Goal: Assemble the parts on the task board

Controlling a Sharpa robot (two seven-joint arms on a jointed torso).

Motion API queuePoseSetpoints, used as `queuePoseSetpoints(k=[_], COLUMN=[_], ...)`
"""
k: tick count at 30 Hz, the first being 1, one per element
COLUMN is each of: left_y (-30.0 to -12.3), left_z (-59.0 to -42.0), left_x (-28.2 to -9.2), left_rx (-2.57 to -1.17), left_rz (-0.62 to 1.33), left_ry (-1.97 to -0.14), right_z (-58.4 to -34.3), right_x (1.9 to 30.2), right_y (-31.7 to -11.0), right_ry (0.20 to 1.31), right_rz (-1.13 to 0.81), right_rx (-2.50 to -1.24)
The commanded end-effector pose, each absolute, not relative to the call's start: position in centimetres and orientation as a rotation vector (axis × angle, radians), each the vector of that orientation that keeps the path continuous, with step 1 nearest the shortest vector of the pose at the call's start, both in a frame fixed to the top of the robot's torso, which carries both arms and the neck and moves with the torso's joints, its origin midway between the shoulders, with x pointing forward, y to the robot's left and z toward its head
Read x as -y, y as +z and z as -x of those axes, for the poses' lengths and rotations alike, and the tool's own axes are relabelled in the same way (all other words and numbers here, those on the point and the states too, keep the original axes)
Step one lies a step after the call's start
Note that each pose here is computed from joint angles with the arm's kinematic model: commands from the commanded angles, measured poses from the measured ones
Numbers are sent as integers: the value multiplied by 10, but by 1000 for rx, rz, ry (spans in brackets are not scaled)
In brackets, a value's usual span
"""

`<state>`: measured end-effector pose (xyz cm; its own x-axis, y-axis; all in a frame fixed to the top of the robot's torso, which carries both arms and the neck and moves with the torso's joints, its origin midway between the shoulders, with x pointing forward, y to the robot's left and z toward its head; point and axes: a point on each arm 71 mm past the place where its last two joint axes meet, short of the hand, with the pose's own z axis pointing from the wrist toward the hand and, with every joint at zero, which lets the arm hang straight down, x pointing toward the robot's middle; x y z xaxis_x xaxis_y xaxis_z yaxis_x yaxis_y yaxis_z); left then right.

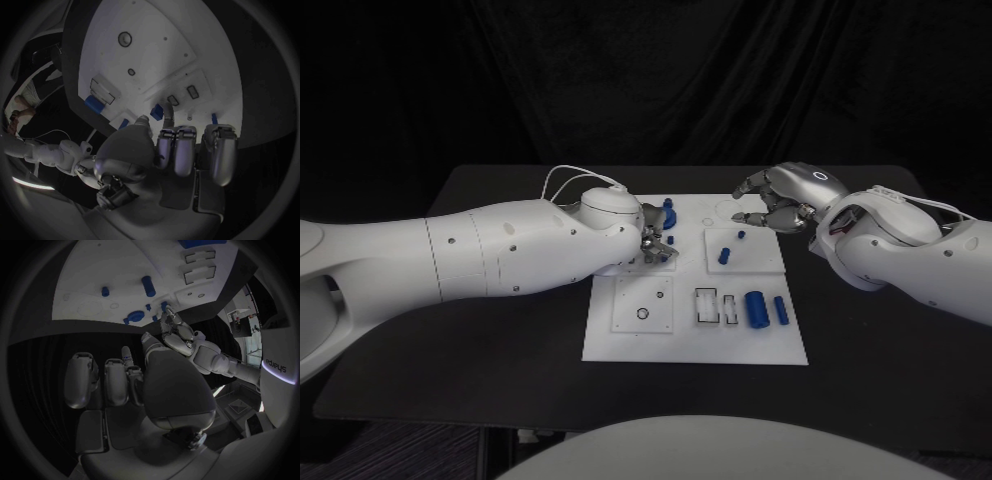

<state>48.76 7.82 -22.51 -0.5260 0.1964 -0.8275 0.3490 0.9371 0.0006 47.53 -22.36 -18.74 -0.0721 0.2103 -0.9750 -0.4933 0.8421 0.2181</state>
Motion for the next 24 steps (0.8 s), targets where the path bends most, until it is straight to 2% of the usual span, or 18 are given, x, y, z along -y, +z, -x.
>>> queuePoseSetpoints(k=[1,24], left_y=[-226,-235], left_z=[-487,-493], left_x=[-74,-74], left_rx=[-2126,-2133], left_rz=[-390,-373], left_ry=[-248,-240], right_z=[-476,-475], right_x=[225,224], right_y=[-189,-190], right_ry=[573,568], right_rz=[225,228], right_rx=[-1554,-1566])
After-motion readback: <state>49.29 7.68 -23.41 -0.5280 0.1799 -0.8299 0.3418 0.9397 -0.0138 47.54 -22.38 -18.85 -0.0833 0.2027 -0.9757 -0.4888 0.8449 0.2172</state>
